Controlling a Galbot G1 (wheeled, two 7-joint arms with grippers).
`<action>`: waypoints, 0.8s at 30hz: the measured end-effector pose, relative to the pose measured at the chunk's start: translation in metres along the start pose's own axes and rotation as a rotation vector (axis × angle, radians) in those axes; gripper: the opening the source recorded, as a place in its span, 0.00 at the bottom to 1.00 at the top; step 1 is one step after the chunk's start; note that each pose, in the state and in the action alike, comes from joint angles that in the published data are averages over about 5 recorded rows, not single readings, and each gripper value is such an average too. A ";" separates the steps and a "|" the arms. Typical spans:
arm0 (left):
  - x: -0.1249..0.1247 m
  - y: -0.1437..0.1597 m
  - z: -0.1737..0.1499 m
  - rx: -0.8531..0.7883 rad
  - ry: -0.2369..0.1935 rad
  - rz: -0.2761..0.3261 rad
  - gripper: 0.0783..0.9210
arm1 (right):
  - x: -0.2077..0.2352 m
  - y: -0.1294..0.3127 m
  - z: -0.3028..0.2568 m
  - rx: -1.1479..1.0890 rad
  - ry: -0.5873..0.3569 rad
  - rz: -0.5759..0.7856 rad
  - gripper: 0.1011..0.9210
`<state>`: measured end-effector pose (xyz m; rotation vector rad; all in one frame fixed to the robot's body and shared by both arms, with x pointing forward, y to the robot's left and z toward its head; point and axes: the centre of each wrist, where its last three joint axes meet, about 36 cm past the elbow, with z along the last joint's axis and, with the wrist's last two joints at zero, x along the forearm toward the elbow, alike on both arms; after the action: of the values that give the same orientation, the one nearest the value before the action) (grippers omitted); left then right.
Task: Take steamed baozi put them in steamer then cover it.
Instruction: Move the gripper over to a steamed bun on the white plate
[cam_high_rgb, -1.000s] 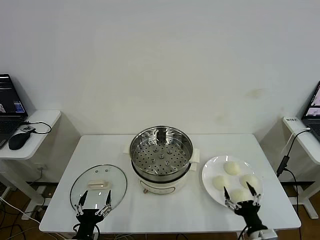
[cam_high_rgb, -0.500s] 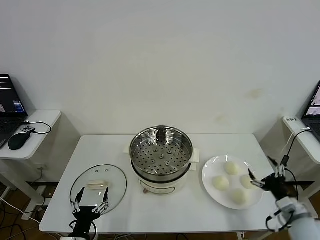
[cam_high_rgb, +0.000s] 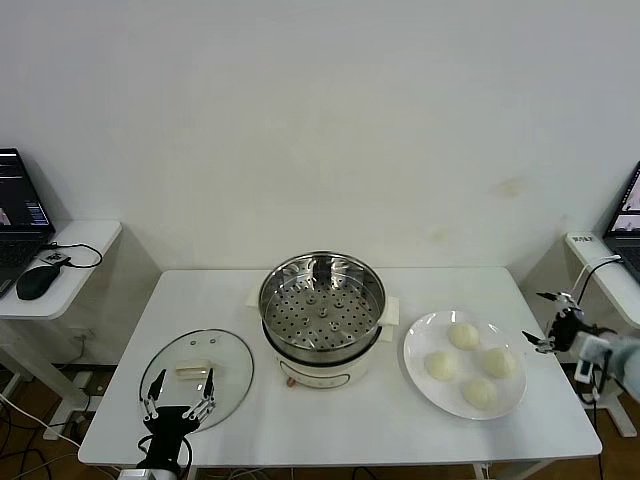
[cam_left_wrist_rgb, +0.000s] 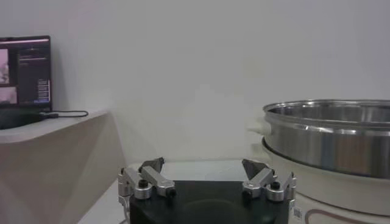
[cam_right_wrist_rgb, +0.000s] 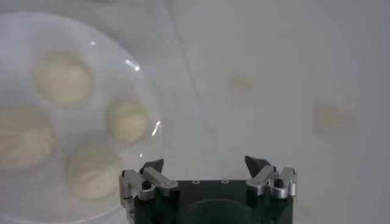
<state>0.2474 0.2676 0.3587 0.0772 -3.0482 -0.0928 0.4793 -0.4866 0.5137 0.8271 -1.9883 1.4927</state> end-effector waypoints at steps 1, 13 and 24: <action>-0.001 0.000 0.000 -0.001 -0.001 -0.002 0.88 | -0.005 -0.005 -0.002 0.005 0.002 -0.030 0.88; -0.003 -0.002 0.005 -0.003 -0.007 -0.012 0.88 | -0.057 -0.037 -0.018 0.061 0.072 -0.288 0.88; -0.004 0.004 0.005 -0.030 -0.021 -0.013 0.88 | -0.098 -0.040 -0.030 0.080 0.108 -0.404 0.88</action>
<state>0.2510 0.2717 0.3537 0.0948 -3.0661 -0.1414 0.5767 -0.4500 0.4781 1.0828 -1.5756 1.3519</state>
